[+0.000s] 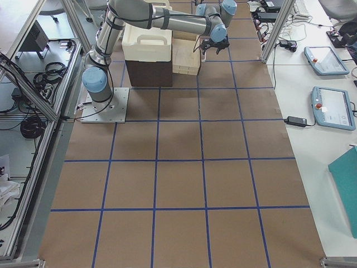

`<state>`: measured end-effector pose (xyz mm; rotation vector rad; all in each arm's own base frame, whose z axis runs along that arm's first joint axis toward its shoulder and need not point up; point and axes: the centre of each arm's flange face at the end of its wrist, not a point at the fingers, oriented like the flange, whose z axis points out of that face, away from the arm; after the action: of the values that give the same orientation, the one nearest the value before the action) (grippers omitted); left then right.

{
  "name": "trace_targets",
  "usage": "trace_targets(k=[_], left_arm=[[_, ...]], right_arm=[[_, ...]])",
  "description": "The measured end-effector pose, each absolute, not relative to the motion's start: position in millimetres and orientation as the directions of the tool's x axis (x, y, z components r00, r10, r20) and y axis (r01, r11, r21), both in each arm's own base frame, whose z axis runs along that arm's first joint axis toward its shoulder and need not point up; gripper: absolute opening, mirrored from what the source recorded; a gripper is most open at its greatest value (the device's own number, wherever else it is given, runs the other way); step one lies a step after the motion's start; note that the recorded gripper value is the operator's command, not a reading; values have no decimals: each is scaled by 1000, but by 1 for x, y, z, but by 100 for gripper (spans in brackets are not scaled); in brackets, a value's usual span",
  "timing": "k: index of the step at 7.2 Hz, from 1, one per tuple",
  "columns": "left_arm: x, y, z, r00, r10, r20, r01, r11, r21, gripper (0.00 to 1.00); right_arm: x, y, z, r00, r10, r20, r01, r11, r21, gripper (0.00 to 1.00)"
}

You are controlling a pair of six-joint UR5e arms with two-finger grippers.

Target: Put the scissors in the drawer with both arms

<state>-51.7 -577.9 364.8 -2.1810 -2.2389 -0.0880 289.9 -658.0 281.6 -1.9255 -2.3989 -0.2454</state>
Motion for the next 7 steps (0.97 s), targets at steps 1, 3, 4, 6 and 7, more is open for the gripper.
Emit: trace_targets(k=[1,3,4,6,7], left_arm=[[-54,-577,366,-38,998,51,999,36,30,0],[-68,-571,372,-64,997,53,998,63,31,0],[-83,-566,377,-71,996,50,997,69,37,0],[-97,-562,381,-86,995,47,995,83,50,0],[-99,-561,381,-87,995,47,995,84,52,0]], right_arm=[[290,-662,280,-220,965,141,974,209,89,100],[290,-665,280,-220,966,138,974,209,88,100],[289,-663,286,-220,966,134,974,210,85,100],[286,-651,321,-219,968,122,974,211,80,100],[283,-642,342,-233,965,117,972,225,72,100]])
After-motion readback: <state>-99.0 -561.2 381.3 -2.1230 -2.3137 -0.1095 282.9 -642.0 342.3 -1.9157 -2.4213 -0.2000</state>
